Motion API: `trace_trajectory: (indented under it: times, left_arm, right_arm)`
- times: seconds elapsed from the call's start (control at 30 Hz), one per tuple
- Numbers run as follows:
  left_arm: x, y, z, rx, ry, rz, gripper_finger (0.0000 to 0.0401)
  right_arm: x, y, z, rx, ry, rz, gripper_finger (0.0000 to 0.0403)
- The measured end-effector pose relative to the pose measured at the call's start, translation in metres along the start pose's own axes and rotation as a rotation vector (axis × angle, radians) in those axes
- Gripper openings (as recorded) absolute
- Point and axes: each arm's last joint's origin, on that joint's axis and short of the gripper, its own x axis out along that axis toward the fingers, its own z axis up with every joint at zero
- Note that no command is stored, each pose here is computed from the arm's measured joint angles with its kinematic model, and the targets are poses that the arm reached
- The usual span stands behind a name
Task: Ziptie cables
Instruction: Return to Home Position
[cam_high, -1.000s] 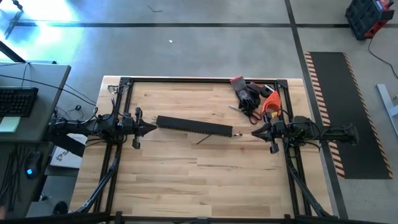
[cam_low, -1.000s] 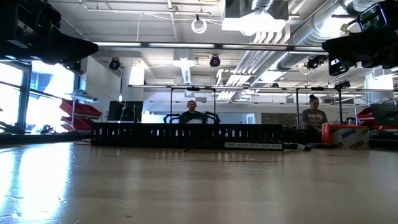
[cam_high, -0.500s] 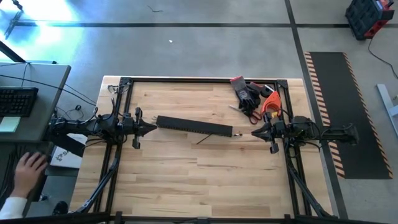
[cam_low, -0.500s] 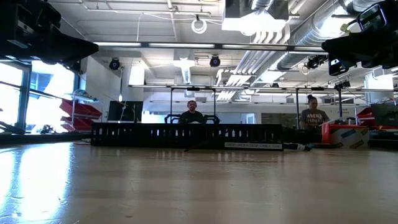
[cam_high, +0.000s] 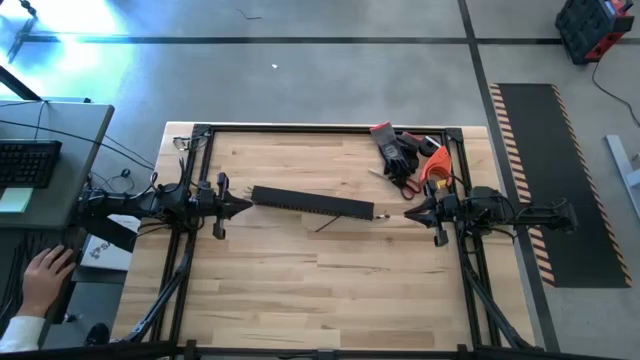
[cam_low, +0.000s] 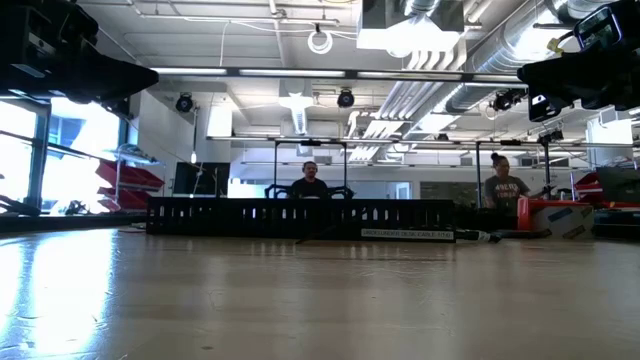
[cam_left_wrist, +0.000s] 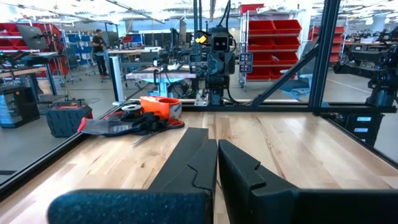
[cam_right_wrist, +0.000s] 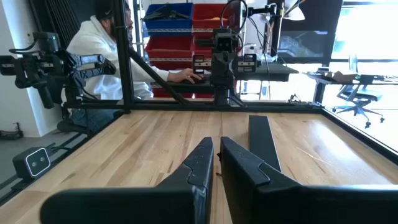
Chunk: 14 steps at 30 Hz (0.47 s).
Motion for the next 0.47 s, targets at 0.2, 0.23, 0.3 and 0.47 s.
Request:
trace_trajectory:
  times: [0.2,0.23,0.3,0.47]
  left_arm:
    - [0.0,0.0,0.0,0.0,0.0,0.0,0.0]
    - [0.0,0.0,0.0,0.0,0.0,0.0,0.0]
    - [0.0,0.0,0.0,0.0,0.0,0.0,0.0]
    - [0.0,0.0,0.0,0.0,0.0,0.0,0.0]
  right_arm:
    - [0.0,0.0,0.0,0.0,0.0,0.001,0.0016]
    - [0.0,0.0,0.0,0.0,0.0,0.001,0.0016]
    - [0.0,0.0001,-0.0001,0.0,0.0,0.002,0.0016]
    - [0.0,0.0001,0.0,0.0,0.0,0.005,0.0016]
